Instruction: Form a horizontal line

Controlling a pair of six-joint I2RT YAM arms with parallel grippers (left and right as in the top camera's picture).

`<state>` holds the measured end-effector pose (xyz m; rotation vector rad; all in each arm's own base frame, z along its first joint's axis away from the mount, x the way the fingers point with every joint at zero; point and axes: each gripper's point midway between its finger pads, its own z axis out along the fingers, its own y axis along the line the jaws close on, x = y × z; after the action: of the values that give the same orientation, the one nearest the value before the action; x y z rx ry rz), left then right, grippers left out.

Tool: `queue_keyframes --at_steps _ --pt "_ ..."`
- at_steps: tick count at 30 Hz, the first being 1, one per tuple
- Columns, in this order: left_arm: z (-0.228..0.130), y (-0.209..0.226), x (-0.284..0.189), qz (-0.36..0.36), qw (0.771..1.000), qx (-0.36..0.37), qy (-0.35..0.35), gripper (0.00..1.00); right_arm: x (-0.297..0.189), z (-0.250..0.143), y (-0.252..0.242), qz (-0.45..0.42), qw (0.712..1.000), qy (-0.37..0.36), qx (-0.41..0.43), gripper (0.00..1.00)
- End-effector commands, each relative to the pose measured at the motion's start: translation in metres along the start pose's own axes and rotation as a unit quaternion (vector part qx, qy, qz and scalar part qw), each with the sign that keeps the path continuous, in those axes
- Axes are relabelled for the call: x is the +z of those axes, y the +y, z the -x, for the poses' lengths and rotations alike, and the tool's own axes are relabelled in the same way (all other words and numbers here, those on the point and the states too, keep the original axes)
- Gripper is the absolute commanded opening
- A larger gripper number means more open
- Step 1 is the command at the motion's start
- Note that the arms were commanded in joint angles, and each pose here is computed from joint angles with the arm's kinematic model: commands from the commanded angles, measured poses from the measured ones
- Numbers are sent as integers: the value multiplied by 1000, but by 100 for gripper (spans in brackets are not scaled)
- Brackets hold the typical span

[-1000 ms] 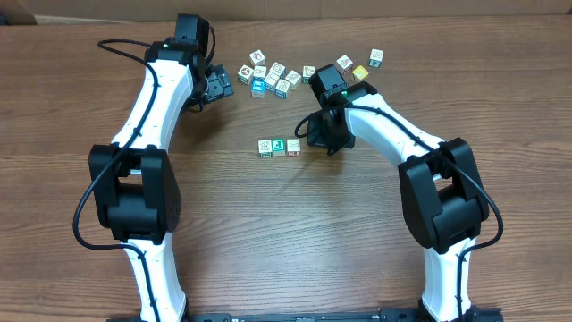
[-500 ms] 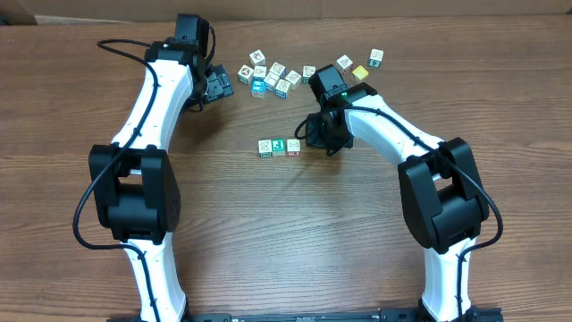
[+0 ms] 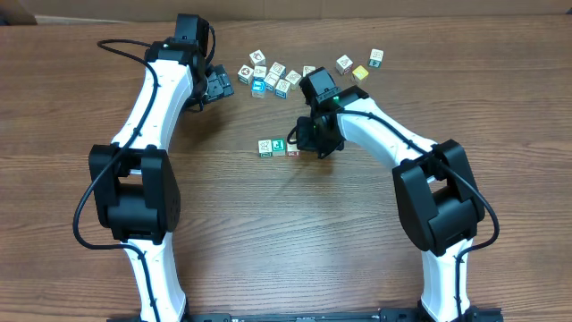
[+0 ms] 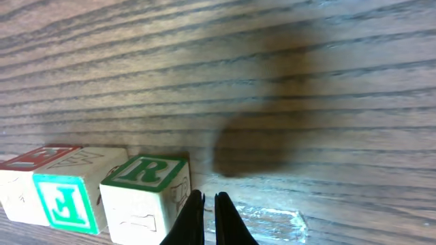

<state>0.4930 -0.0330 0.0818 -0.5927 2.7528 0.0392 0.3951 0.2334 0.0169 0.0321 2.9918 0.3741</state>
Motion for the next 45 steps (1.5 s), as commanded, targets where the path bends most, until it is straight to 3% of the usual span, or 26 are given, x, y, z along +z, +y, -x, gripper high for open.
queue_keyframes --at_steps 1,45 --pt "3 -1 2 4 1000 8 -4 100 -5 1 3 6 1000 -7 -5 4" --pt "3 -1 2 4 1000 8 -4 100 -4 1 15 24 999 -11 -39 4"
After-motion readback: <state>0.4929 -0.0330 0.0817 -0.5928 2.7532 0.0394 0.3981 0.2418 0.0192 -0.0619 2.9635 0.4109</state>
